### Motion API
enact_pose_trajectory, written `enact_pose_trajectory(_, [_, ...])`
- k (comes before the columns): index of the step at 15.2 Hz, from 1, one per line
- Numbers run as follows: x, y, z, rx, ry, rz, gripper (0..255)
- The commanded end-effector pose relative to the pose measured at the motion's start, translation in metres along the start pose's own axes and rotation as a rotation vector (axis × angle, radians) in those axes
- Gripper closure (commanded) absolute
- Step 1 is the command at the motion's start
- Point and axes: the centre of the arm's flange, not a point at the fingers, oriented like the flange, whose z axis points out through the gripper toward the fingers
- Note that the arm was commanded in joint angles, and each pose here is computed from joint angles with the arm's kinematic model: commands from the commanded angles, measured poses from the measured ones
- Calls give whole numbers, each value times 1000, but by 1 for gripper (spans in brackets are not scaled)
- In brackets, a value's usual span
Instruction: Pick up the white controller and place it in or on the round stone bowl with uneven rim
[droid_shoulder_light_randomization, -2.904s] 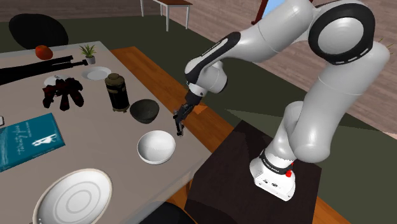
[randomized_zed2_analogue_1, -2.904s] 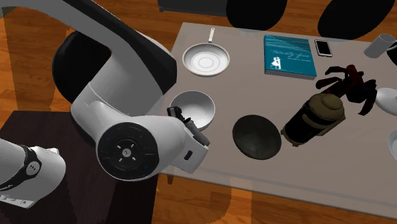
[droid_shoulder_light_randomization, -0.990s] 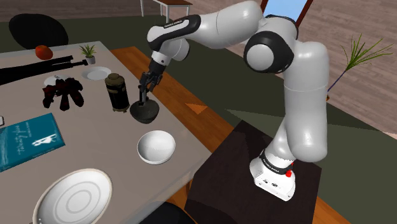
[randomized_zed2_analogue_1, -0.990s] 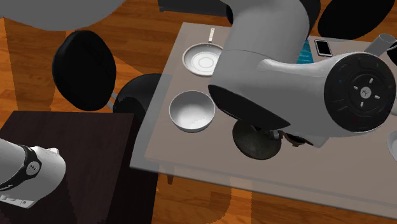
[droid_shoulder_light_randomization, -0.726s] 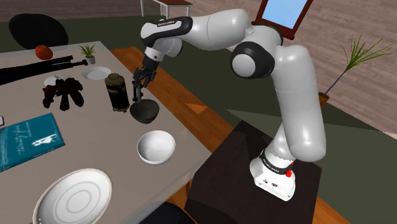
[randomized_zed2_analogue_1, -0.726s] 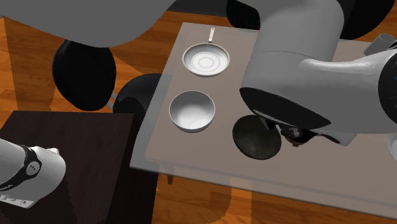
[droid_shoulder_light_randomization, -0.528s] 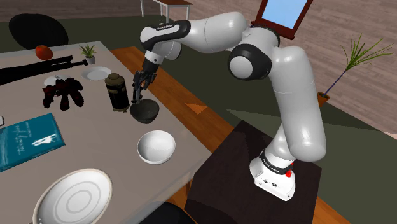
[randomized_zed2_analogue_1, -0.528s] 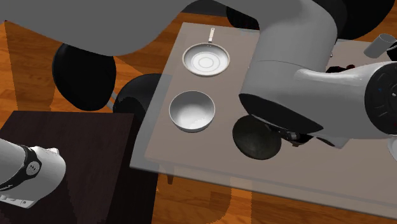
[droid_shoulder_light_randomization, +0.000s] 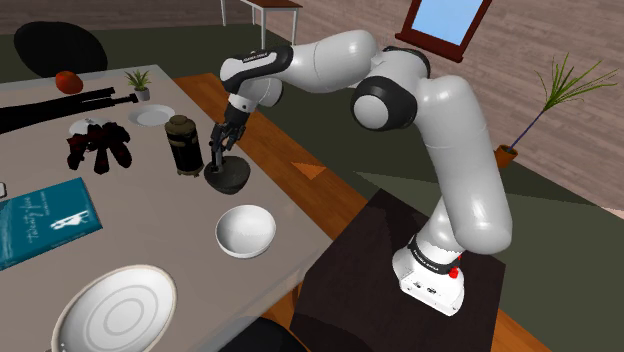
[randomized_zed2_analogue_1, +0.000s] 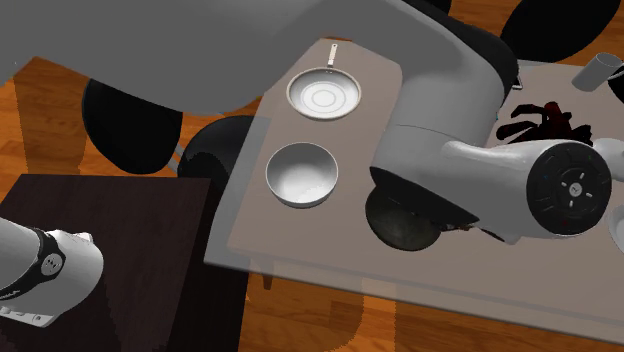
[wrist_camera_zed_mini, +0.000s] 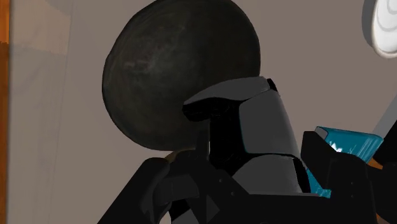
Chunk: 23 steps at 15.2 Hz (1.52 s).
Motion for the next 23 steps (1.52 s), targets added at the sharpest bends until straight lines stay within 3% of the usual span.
enact_pose_trajectory(1, [-2,5,8,0,1,0,255])
enact_pose_trajectory(5, [-5,15,26,0,1,0,255])
enact_pose_trajectory(13, [-5,15,26,0,1,0,255])
enact_pose_trajectory(14, [-5,15,26,0,1,0,0])
enact_pose_trajectory(19, [-5,15,26,0,1,0,0])
enact_pose_trajectory(23, [-5,15,-24,0,1,0,0])
